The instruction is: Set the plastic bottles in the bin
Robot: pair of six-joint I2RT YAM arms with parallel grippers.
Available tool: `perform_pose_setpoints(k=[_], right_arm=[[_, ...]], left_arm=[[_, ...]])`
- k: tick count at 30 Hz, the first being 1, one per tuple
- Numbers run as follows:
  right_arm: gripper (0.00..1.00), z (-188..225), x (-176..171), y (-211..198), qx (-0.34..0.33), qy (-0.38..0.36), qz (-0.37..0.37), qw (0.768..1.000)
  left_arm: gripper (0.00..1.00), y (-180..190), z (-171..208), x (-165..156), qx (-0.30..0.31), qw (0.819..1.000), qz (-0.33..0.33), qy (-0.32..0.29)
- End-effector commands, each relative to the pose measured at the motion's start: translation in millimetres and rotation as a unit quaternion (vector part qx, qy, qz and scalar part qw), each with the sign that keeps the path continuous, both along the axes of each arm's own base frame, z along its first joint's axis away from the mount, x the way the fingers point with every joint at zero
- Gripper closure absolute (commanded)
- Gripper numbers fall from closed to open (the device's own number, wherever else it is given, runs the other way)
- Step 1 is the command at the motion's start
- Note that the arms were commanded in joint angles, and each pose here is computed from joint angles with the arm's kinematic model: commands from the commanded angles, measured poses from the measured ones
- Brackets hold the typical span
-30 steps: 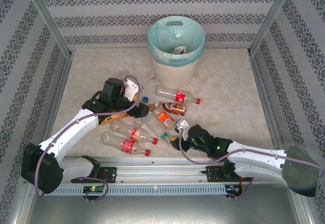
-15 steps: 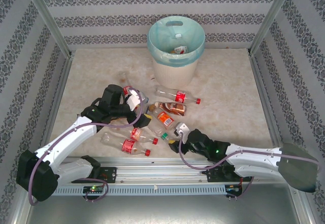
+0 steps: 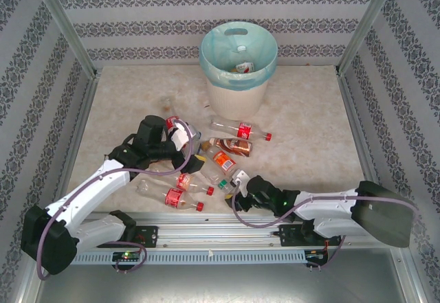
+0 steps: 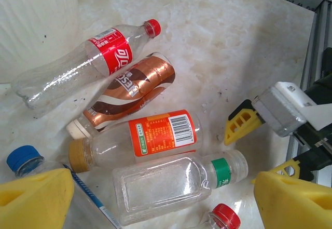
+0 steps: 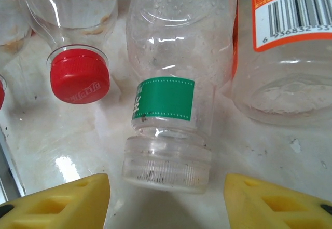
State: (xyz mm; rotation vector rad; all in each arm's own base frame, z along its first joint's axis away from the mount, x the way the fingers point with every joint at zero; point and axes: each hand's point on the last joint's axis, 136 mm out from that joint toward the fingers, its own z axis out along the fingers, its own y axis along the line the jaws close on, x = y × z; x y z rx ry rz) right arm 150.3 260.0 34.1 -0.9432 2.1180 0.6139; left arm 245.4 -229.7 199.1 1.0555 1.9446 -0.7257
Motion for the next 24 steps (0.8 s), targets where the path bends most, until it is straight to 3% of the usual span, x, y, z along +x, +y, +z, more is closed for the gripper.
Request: perform_pose_setpoints(k=[1, 6, 15, 24], right_arm=[[0.40, 18.3, 5.6, 20.8, 0.037, -0.010, 0.003, 0.999], [0.42, 15.3, 8.3, 26.0, 0.036, -0.008, 0.000, 0.999], [0.64, 21.7, 5.3, 16.5, 0.033, -0.002, -0.013, 0.999], [0.73, 57.1, 7.8, -8.2, 0.055, -0.029, -0.049, 0.997]], left_arm=[[0.09, -3.9, 6.7, -2.9, -0.005, 0.999, -0.012, -0.029], [0.09, -3.7, 6.0, -2.5, -0.003, 1.000, -0.010, -0.029], [0.09, -2.7, 8.2, -2.0, -0.001, 0.999, -0.007, -0.033], [0.10, -3.0, 16.8, 4.4, -0.006, 0.999, 0.004, -0.047]])
